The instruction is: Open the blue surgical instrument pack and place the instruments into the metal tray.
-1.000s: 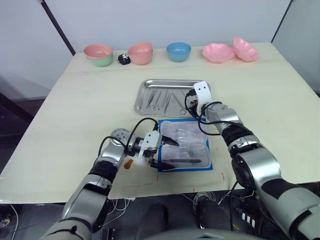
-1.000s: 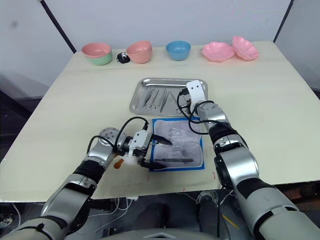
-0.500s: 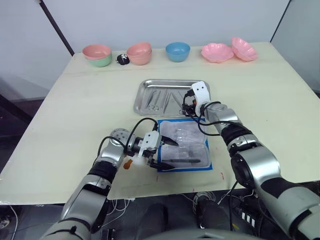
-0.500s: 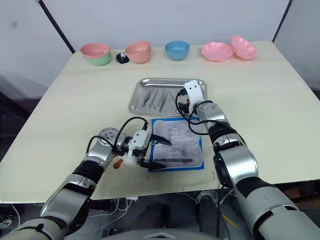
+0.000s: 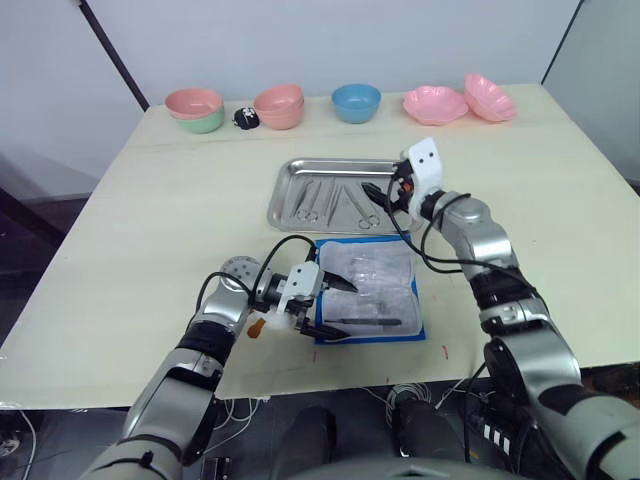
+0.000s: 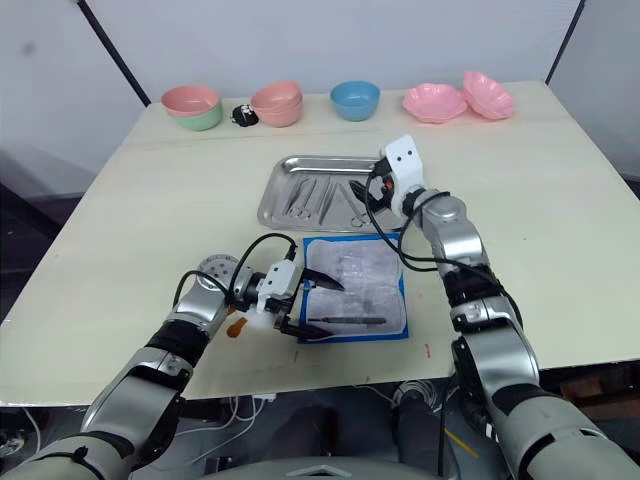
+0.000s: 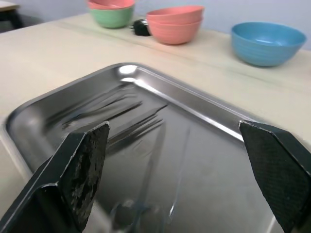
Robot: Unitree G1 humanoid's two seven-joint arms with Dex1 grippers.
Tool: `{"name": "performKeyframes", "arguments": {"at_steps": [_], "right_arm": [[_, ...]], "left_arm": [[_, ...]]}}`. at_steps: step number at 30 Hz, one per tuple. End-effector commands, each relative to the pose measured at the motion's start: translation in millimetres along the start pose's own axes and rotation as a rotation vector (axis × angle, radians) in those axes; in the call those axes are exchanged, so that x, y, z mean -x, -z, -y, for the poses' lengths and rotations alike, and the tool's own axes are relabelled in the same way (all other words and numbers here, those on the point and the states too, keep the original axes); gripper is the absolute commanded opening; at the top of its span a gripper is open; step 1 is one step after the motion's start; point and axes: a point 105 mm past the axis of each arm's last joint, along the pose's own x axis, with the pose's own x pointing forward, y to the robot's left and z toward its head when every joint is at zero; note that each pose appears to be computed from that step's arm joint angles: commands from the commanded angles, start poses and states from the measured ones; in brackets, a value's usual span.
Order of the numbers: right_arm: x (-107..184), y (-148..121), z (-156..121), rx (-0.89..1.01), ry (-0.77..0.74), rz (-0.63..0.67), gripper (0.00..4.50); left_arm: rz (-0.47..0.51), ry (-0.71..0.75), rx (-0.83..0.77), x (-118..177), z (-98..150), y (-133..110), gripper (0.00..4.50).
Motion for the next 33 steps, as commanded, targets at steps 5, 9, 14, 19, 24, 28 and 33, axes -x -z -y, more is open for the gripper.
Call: {"name": "performKeyframes", "arguments": {"at_steps": [5, 9, 14, 19, 24, 28, 33], "right_arm": [[66, -3, -27, 0.118, -0.212, 0.070, 4.44], [110, 4, -31, 0.211, -0.323, 0.042, 4.44], [161, 3, -30, 0.208, -0.468, -0.040, 4.44], [199, -15, -22, 0.236, -0.534, -0.039, 4.44], [231, -35, -17, 0.207, -0.604, -0.060, 4.44], [251, -44, -11, 0.182, -0.625, -0.098, 4.44], [251, -38, -12, 0.178, -0.614, -0.149, 4.44]], "left_arm": [[-0.120, 0.096, 0.143, -5, 29, 40, 4.50], [-0.126, 0.100, 0.141, -4, 28, 40, 4.50], [-0.129, 0.101, 0.140, -4, 28, 41, 4.50], [-0.132, 0.101, 0.143, -2, 28, 42, 4.50], [-0.134, 0.094, 0.145, 0, 27, 43, 4.50], [-0.139, 0.097, 0.147, 1, 28, 45, 4.50], [-0.140, 0.097, 0.146, 1, 28, 45, 4.50]]}}
